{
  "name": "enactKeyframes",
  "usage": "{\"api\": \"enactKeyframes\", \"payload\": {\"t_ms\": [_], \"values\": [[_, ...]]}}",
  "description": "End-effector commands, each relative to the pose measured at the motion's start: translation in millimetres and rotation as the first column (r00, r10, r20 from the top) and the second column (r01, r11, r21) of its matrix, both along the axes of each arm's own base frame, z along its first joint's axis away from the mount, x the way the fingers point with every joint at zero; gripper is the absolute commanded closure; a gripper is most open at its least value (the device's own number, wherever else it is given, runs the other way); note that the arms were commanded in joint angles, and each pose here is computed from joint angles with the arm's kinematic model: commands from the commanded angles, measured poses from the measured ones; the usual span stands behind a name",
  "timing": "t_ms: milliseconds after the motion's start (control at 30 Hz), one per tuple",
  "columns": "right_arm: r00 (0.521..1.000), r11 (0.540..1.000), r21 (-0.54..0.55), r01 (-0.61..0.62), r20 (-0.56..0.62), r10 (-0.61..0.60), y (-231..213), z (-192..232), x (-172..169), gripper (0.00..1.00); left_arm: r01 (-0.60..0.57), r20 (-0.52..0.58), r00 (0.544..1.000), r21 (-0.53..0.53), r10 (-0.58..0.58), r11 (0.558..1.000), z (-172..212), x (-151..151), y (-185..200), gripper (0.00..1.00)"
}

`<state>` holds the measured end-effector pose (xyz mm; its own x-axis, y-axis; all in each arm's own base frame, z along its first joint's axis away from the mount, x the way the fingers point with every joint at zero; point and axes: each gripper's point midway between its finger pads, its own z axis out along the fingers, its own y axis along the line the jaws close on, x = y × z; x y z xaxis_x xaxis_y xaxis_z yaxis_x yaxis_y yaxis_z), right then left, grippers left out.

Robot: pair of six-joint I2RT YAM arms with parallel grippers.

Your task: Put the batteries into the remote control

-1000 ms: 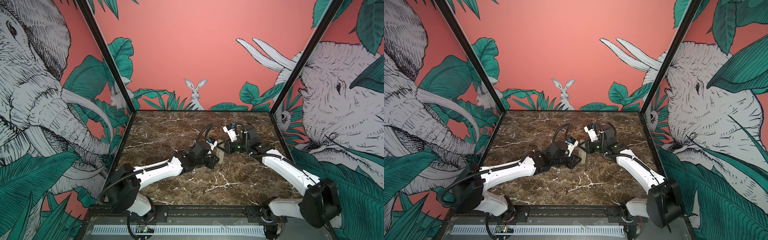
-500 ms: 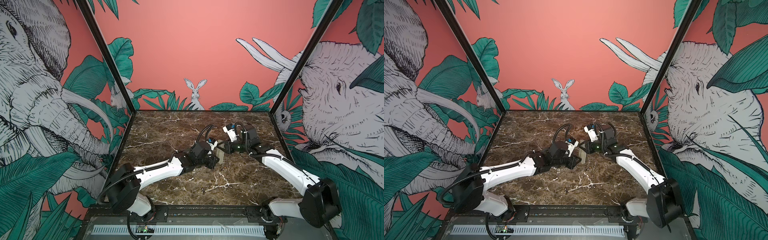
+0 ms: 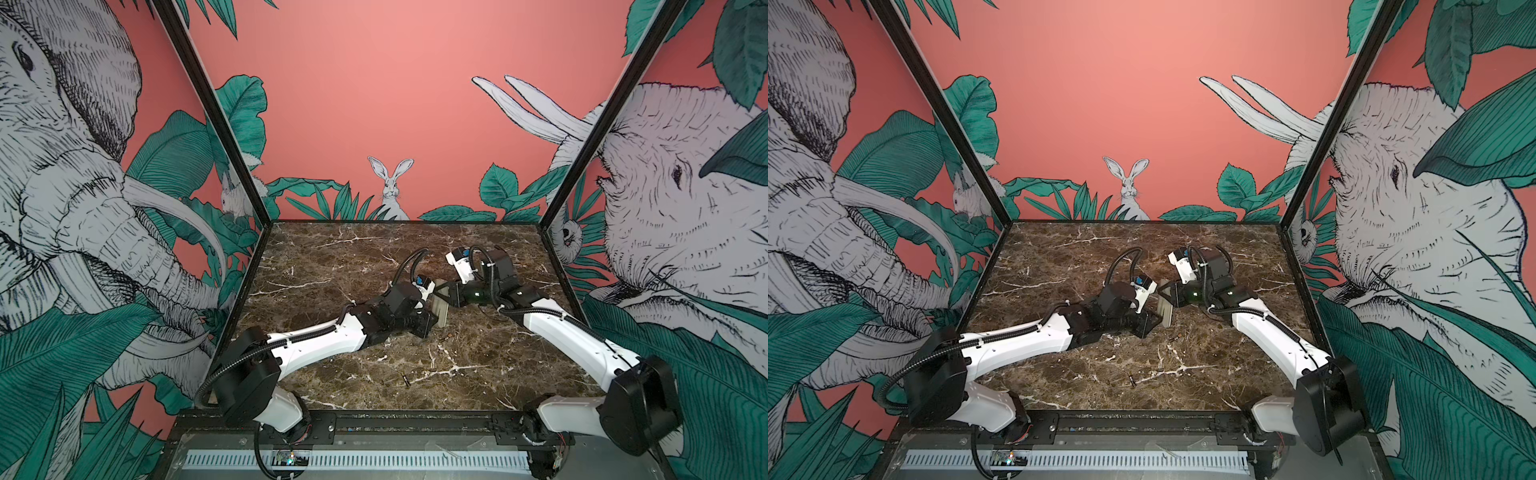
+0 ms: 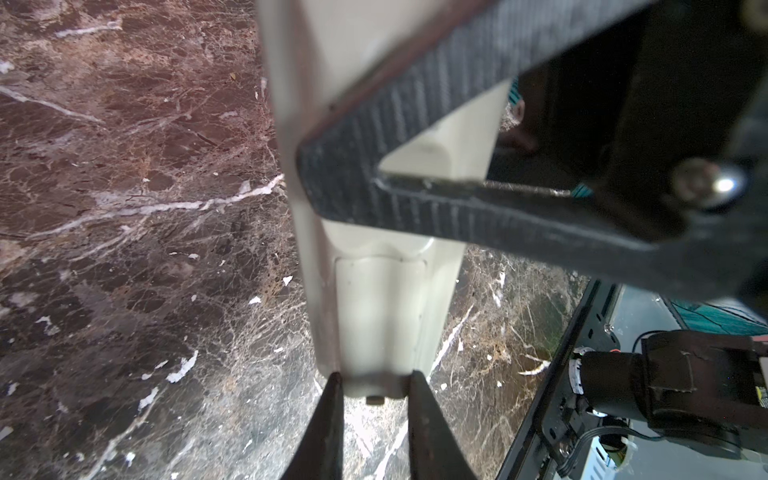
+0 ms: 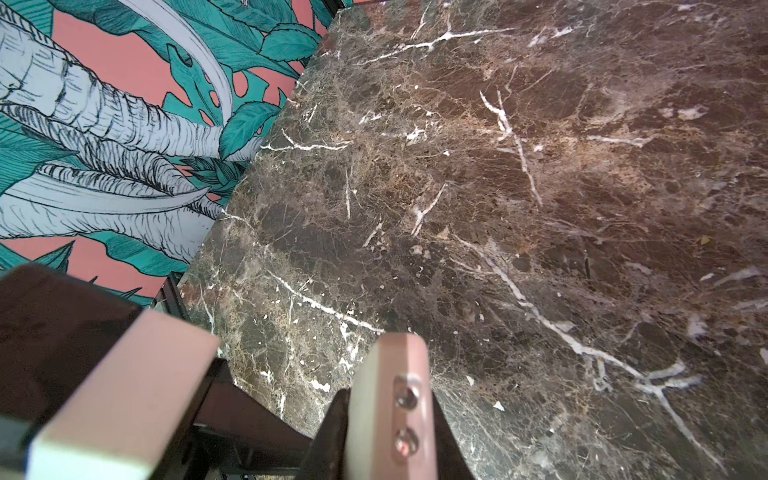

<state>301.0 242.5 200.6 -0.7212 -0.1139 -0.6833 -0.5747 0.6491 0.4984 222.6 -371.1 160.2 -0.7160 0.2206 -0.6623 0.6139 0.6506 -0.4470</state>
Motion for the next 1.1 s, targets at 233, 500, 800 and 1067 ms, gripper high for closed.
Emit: {"api": "enactKeyframes", "payload": {"t_ms": [233,500,800,1067], "values": [[0.992,0.997,0.053,0.048,0.118,-0.054,-4.5,36.7,18.0,1.00,-0.022,-0.012,1.000,0.023,0.022,0.999,-5.9,1.4,8.1,0.80],[0.990,0.996,0.024,0.085,0.114,-0.087,-15.7,29.9,23.9,1.00,-0.047,-0.009,0.999,0.080,0.048,0.996,-14.7,2.5,24.9,0.81],[0.987,0.993,-0.010,0.118,0.107,-0.116,-28.6,19.3,27.2,1.00,-0.096,-0.006,0.995,0.163,0.098,0.982,-30.9,11.3,54.8,0.81],[0.983,0.989,-0.051,0.142,0.122,-0.135,-40.3,18.6,25.6,1.00,-0.120,0.000,0.993,0.188,0.122,0.975,-34.6,15.2,70.1,0.80]]}}
